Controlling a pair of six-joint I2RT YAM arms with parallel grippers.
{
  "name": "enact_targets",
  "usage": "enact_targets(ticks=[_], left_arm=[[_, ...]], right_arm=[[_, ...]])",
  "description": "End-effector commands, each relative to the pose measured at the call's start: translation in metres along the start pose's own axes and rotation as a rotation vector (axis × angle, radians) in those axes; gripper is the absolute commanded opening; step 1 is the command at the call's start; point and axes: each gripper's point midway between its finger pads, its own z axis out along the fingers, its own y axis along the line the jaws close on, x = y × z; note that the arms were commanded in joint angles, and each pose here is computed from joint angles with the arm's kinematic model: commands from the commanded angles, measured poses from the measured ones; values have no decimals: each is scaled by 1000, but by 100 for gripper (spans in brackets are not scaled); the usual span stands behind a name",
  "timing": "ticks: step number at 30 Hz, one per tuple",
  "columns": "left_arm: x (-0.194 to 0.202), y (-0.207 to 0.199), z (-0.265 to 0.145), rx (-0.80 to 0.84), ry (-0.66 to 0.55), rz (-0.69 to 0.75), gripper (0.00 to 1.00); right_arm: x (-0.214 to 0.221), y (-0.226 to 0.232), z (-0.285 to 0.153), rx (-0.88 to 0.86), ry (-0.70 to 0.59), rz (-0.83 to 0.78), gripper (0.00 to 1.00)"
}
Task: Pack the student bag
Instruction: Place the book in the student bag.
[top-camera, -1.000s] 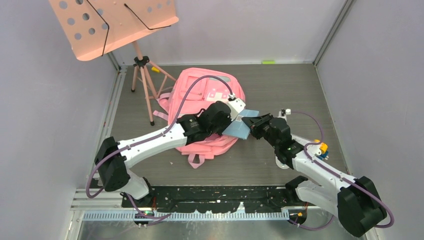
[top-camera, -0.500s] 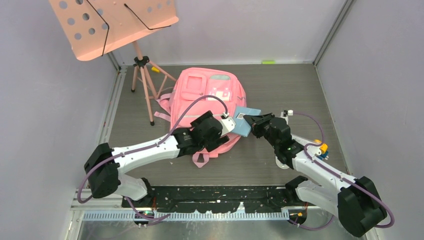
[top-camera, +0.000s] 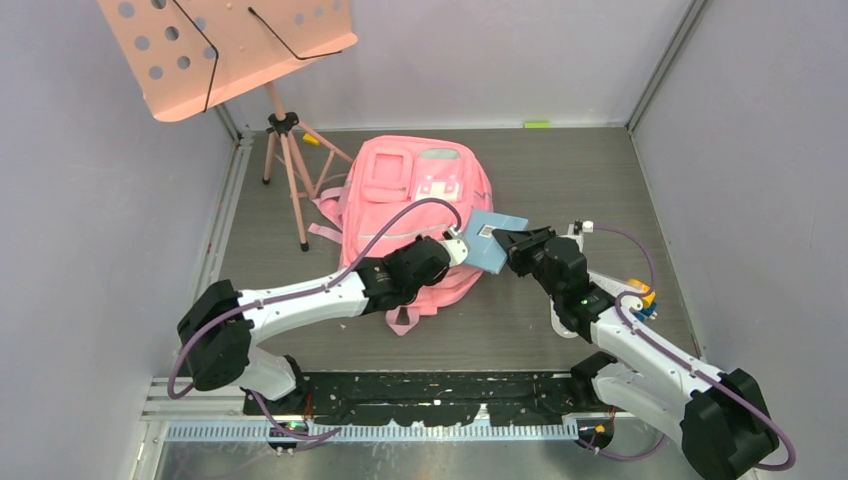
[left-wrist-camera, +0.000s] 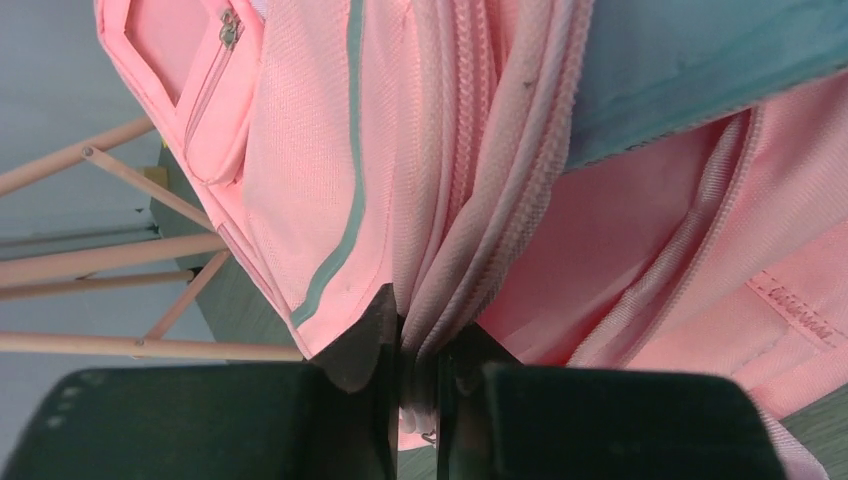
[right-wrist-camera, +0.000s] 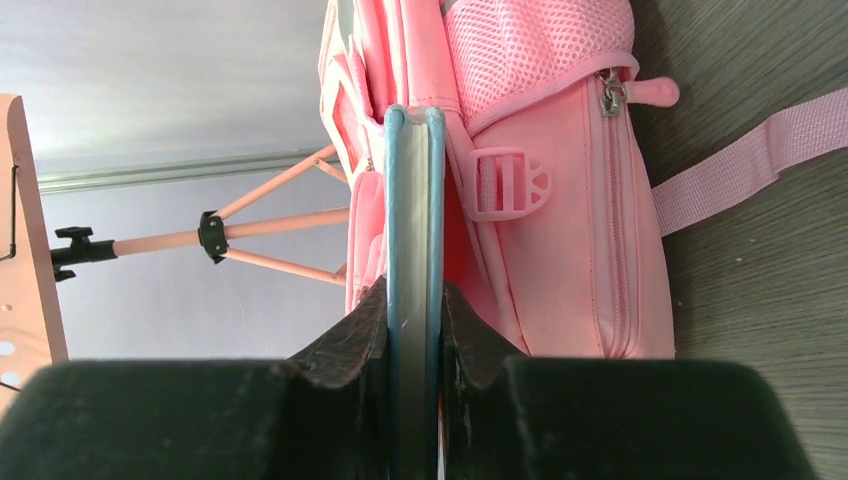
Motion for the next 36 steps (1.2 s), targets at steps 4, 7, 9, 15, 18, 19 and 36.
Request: enact_targets(ticks=[4,7,9,15,18,19,36], left_arm=[[-27,18,-25,31,-82,-118,0],[-58,22,-44,111,-159,-220,0],[-80,22,-56,180,-204,-272,0],[-133,18,-76,324,-255,-330,0],[-152,11,-84,387,-288,-368,0],[-159,8,-86,414,-297,-395,0],[-207,-11,-91,559,-356,-528,0]], right_arm=[[-44,73,-15,-191,-201,37,0],[-47,64,-13,-149,-221,19,0],[-49,59,-12,-128,-228,10,0],[-54,52,-10,-104,-261,7,0],[-60,52,-11,-98,-294,5,0],[-62,52,-11,-99,-303,6,0],[-20,19,39,-9,-238,-148,2]])
